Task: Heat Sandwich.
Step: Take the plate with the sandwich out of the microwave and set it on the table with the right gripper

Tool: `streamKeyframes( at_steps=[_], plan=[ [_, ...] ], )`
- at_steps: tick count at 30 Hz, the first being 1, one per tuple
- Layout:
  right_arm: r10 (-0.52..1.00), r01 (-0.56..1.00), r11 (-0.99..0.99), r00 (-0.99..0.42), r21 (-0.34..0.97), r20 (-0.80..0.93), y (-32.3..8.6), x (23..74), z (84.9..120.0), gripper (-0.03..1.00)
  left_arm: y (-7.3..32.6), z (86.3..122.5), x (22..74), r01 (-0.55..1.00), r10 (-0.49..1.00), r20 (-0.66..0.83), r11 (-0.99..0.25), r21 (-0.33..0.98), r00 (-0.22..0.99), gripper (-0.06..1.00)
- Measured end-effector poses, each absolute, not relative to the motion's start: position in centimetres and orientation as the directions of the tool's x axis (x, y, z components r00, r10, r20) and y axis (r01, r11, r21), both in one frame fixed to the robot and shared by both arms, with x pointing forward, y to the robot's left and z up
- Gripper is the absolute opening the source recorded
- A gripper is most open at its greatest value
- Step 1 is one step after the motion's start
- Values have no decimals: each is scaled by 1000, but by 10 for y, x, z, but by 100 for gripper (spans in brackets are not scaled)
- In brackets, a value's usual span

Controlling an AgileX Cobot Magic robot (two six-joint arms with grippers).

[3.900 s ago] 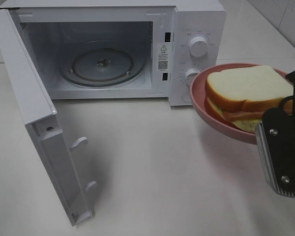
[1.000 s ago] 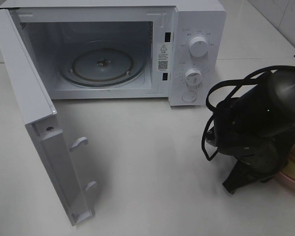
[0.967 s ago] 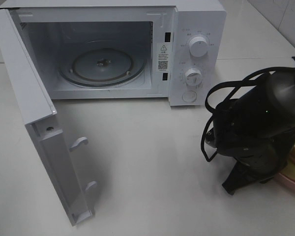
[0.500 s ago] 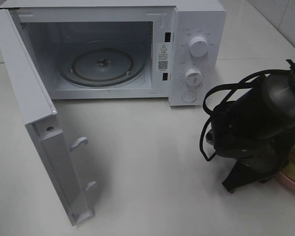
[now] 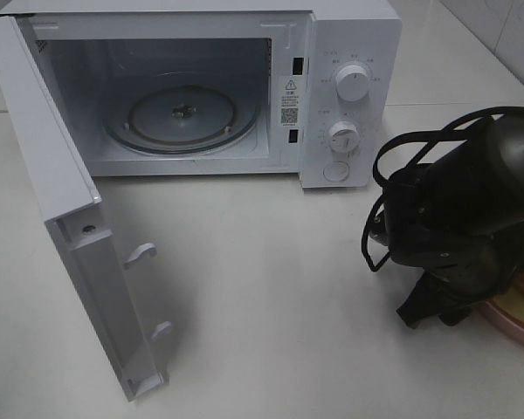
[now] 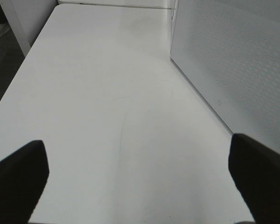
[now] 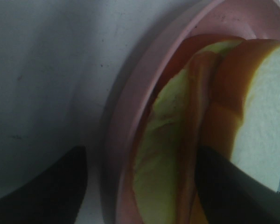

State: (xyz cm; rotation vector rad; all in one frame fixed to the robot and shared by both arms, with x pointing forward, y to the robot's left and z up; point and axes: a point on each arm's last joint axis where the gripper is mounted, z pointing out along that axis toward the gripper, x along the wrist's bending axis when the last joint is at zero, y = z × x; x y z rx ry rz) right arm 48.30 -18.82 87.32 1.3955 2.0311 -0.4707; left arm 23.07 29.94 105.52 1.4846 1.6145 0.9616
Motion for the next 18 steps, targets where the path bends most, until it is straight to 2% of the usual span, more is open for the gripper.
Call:
streamKeyframes(
  at_steps=[4,14,18],
  plan=[
    [693,917,396,-269,40,-669,-188,483,875,72,299,1055,231,452,997,-26,54,890,-68,99],
    [749,913,401,-280,75,-600,-183,481,888,75,299,1055,231,452,997,-26,54,890,-68,99],
    [773,904,413,-281,114,-569,-183,478,908,75,299,1055,231,452,997,-26,54,890,-68,99]
  ],
)
